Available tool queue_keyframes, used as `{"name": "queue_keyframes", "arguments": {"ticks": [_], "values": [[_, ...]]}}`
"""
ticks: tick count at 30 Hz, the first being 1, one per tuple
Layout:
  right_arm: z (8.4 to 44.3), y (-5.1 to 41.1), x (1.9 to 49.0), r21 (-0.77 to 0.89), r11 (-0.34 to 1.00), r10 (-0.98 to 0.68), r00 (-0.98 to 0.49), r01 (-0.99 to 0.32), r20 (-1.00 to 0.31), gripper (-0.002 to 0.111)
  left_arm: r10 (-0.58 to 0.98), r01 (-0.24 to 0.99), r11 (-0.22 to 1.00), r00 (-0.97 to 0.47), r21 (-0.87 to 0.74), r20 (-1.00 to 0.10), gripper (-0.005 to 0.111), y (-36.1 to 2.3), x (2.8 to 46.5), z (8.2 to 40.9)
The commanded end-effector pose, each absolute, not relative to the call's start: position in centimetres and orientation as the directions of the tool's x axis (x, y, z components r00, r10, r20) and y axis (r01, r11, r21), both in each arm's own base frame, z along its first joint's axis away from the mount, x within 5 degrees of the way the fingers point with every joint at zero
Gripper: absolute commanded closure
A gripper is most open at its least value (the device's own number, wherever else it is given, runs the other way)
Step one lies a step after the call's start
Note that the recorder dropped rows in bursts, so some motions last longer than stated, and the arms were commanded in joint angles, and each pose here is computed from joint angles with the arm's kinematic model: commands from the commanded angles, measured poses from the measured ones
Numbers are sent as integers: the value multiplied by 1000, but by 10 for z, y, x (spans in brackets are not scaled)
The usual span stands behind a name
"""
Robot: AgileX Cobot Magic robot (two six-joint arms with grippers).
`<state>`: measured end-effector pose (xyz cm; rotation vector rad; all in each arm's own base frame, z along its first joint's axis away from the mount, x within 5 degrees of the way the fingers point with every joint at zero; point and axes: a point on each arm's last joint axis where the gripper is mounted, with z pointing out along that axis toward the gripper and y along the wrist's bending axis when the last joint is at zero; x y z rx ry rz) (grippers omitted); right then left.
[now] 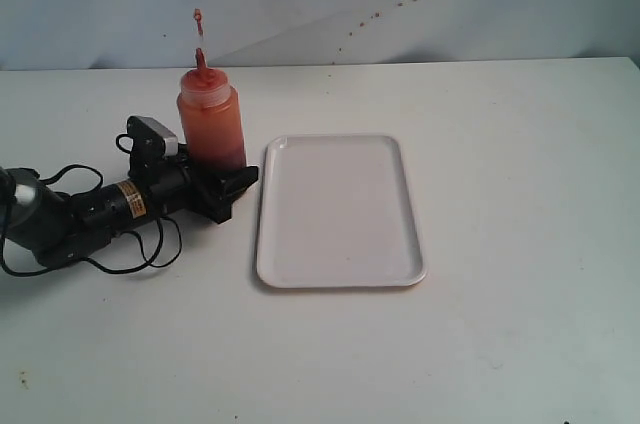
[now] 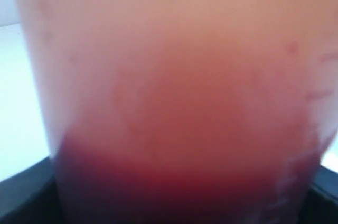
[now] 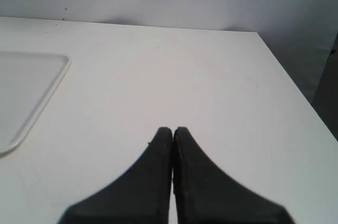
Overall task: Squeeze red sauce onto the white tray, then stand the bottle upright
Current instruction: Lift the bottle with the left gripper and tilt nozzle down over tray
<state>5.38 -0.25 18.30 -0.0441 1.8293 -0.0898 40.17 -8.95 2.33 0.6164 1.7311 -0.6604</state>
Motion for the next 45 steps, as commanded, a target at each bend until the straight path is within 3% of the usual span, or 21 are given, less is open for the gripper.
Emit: {"name": "queue_keyframes", "arguments": {"ticks": [1, 14, 25, 42, 45], "values": [[183, -3, 54, -88, 996, -80, -246, 23, -966, 108, 72, 696, 708, -235, -116, -969, 106, -91, 402, 23], [183, -3, 54, -88, 996, -80, -246, 23, -966, 108, 204, 824, 565, -83, 48, -976, 107, -100, 395, 46], [183, -3, 54, -88, 996, -80, -246, 23, -966, 108, 243, 872, 480, -26, 97, -970, 107, -104, 390, 56], [183, -3, 54, -88, 996, -80, -246, 23, -966, 108, 201, 887, 417, 123, 199, -972, 107, -106, 364, 124], [183, -3, 54, -88, 996, -80, -246, 23, -966, 108, 252, 874, 377, 220, 305, -942, 107, -106, 354, 127]]}}
